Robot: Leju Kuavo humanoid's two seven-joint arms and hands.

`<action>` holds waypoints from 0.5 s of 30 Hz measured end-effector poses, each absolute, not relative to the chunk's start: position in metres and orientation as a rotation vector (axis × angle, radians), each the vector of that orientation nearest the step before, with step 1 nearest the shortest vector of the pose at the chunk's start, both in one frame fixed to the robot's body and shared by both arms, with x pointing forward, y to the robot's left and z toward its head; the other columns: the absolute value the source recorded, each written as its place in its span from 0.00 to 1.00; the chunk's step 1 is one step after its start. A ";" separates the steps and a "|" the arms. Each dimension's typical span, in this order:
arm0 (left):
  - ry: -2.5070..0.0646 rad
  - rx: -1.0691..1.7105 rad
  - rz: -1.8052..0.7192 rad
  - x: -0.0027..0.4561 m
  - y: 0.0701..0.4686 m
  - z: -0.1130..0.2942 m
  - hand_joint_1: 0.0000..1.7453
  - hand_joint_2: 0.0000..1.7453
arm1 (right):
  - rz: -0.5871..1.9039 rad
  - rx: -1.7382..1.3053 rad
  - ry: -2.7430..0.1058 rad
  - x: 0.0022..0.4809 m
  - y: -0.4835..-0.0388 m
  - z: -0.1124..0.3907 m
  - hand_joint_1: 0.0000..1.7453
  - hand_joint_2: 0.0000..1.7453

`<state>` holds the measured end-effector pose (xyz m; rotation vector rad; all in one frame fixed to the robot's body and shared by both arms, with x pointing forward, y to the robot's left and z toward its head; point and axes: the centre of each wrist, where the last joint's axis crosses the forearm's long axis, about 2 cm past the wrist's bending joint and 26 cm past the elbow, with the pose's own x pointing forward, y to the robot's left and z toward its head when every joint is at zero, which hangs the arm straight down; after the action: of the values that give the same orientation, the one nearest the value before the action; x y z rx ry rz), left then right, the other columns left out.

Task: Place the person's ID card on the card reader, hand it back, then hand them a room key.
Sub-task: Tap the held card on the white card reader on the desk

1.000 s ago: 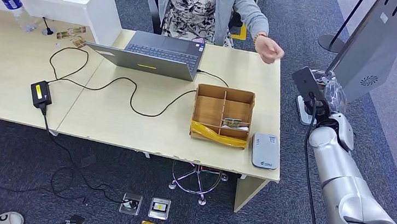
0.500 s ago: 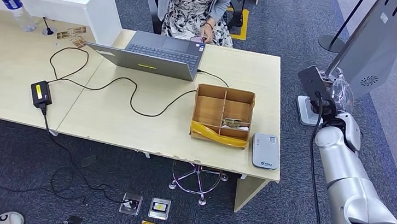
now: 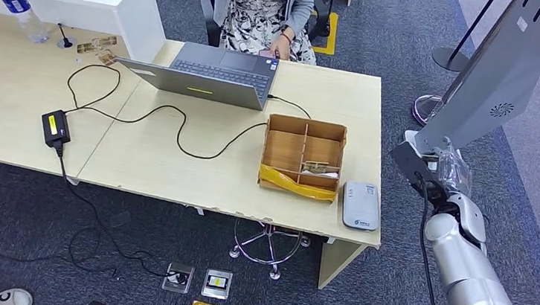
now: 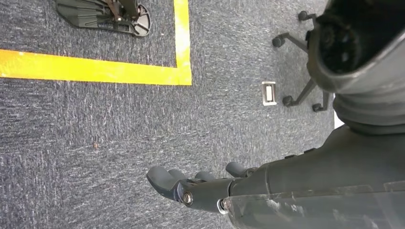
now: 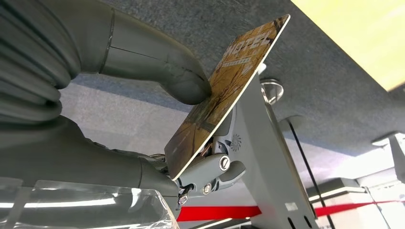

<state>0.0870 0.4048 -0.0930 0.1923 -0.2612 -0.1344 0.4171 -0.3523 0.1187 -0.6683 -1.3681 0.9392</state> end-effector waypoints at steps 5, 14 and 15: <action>-0.261 0.198 -0.136 0.087 0.405 -0.093 0.00 0.00 | 0.988 -0.640 -1.337 0.405 -0.352 0.103 1.00 1.00; -0.261 0.202 -0.143 0.087 0.405 -0.093 0.00 0.00 | 1.055 -0.626 -1.307 0.397 -0.350 0.092 1.00 1.00; -0.262 0.202 -0.143 0.087 0.405 -0.093 0.00 0.00 | 1.060 -0.624 -1.304 0.397 -0.350 0.091 1.00 1.00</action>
<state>0.0871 0.4048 -0.0930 0.2017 -0.2615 -0.1433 0.3967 -0.3501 0.0911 -0.6237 -1.3036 1.0598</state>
